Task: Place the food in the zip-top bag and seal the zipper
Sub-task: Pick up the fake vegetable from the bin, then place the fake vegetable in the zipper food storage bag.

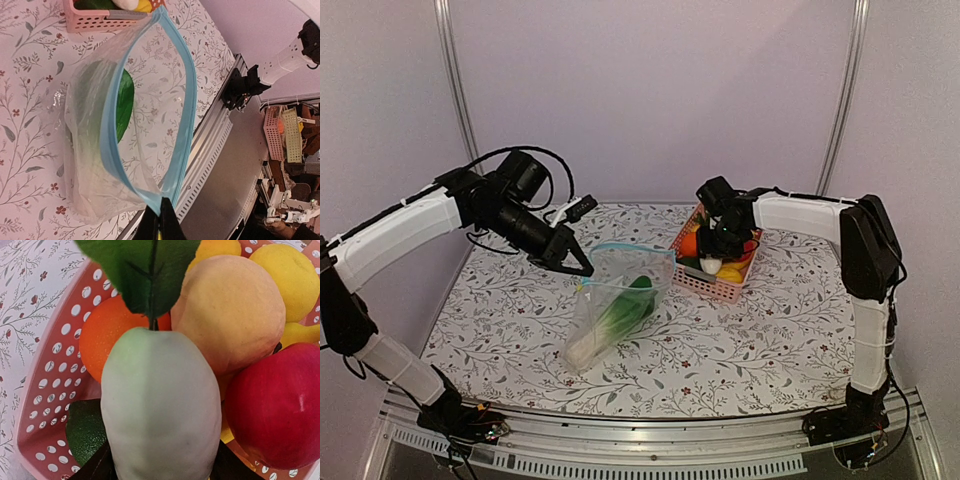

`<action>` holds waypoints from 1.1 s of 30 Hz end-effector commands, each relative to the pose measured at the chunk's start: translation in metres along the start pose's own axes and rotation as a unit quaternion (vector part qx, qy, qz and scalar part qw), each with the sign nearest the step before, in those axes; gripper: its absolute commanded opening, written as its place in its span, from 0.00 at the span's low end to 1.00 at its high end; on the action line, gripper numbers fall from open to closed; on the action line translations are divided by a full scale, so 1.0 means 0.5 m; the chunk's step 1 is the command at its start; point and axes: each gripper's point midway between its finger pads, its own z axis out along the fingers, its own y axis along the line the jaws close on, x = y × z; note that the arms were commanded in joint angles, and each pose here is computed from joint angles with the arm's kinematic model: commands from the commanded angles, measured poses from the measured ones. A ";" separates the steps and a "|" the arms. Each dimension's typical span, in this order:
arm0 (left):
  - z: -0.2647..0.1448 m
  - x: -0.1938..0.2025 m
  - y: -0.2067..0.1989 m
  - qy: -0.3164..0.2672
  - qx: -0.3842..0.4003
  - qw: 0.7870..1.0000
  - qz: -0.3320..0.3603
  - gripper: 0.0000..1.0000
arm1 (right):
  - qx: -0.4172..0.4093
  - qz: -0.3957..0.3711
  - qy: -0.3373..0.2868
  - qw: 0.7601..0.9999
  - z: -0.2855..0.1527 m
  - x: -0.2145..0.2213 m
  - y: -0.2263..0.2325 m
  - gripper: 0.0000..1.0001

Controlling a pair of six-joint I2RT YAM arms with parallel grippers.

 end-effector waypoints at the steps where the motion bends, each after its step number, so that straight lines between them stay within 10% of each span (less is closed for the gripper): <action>1: 0.002 0.000 0.014 0.009 -0.006 1.000 -0.007 0.00 | 0.013 -0.001 -0.004 1.000 -0.007 -0.009 -0.009 0.55; 19: -0.002 -0.028 -0.009 -0.021 0.025 0.999 0.007 0.00 | -0.238 0.051 -0.175 0.954 -0.400 -0.052 0.137 0.51; 33: -0.011 -0.020 -0.014 -0.028 0.028 0.999 -0.001 0.00 | -0.295 0.026 -0.277 0.914 -0.438 -0.002 0.344 0.48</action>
